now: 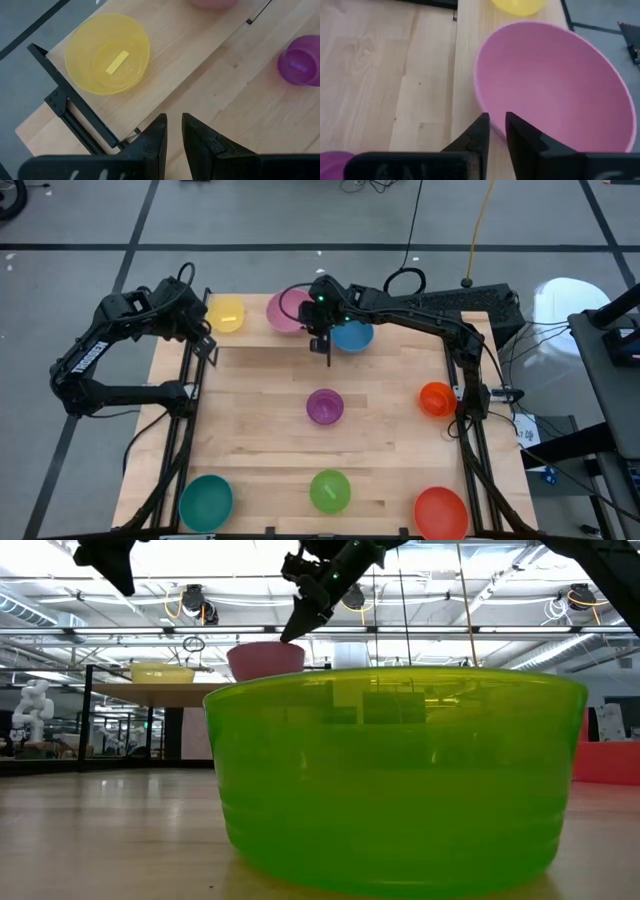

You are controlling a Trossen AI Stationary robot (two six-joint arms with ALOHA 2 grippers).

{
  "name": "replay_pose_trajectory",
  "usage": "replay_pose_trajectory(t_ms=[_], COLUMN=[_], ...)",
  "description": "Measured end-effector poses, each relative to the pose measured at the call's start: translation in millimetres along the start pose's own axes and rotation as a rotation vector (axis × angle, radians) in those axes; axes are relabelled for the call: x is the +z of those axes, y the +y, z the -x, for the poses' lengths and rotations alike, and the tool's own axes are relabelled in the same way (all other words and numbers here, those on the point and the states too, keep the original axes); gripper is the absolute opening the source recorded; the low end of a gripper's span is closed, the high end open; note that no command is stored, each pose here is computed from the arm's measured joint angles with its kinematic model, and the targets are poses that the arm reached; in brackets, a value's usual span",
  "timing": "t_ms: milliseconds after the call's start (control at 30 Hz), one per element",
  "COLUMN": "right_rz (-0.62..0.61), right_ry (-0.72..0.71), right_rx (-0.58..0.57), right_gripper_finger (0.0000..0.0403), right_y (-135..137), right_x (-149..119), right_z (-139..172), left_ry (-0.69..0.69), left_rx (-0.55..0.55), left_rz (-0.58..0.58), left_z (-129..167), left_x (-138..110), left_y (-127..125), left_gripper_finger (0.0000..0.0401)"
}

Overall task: Place and stack bowls onto a shelf
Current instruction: Put the pink bowl on the shelf, then adjust the shelf

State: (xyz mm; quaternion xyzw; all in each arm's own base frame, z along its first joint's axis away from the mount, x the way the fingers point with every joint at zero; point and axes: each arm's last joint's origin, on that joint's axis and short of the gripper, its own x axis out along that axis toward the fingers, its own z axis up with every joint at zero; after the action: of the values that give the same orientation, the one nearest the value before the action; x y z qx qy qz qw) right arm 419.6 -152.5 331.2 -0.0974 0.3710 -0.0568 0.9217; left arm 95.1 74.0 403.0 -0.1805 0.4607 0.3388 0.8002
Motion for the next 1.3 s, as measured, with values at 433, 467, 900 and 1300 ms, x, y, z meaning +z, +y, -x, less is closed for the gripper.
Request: replay_pose_trajectory(t_ms=[433, 467, 900, 1300], right_rz=[0.033, 0.027, -0.111, -0.127], right_ry=[-0.184, -0.168, 0.196, 0.148], right_rx=[-0.056, -0.056, -0.181, -0.188], right_gripper_finger=[0.0072, 0.0072, 0.0001, 0.0000], right_y=[8, 8, 6, 6], right_x=[28, 27, -49, -80], right_z=[59, 65, 63, 37], left_ry=[-0.004, -0.007, -0.063, -0.096], left_rx=[-0.001, -0.001, -0.008, -0.015], left_rz=[0.003, 0.005, 0.038, 0.087], left_z=[4, 5, 19, 26], left_x=[-4, -5, -19, -28], left_y=[1, 1, 4, 6], left_gripper_finger=[0.0065, 0.0065, 0.0065, 0.0065])
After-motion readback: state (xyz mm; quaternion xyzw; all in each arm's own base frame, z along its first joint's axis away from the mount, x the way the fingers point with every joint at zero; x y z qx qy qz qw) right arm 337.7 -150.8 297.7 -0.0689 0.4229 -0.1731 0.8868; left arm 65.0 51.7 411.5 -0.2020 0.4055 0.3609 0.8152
